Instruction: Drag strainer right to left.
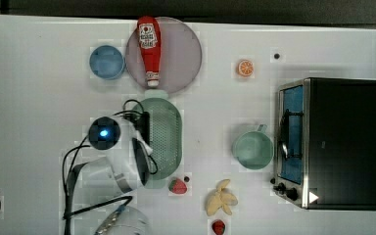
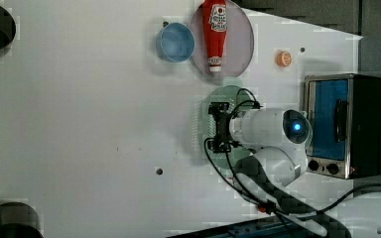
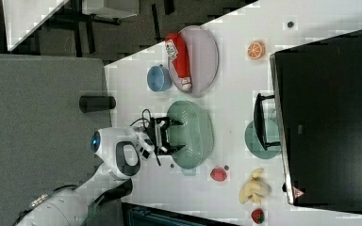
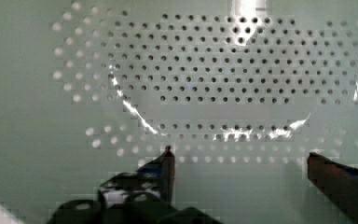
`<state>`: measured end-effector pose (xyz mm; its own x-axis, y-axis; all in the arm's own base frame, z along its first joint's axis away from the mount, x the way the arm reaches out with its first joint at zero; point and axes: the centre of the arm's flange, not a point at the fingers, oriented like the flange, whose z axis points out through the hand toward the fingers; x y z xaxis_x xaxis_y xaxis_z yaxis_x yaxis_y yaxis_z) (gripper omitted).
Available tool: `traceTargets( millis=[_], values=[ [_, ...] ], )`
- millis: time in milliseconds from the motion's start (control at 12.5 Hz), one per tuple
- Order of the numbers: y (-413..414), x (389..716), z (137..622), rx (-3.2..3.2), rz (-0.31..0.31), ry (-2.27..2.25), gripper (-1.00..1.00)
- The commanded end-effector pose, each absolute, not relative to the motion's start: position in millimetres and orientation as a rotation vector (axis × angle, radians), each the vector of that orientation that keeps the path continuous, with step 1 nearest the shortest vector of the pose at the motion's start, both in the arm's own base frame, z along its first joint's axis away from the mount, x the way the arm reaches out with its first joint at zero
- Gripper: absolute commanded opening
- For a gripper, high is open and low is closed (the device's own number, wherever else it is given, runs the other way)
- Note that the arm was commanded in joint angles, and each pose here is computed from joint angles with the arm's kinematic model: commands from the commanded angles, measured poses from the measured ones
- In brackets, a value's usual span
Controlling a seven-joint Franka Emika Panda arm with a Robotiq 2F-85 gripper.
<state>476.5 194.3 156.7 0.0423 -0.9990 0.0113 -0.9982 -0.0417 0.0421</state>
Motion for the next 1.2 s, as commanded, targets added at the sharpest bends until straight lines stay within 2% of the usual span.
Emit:
traceTargets(
  millis=[80, 320, 880, 1200],
  values=[
    [258, 474, 152, 2.214, -0.051, -2.184, 1.0],
    [284, 477, 149, 2.223, -0.067, -2.168, 1.0],
    [340, 484, 148, 2.2, -0.176, -2.224, 1.0],
    [366, 482, 147, 2.225, -0.2, -2.224, 1.0]
  ],
)
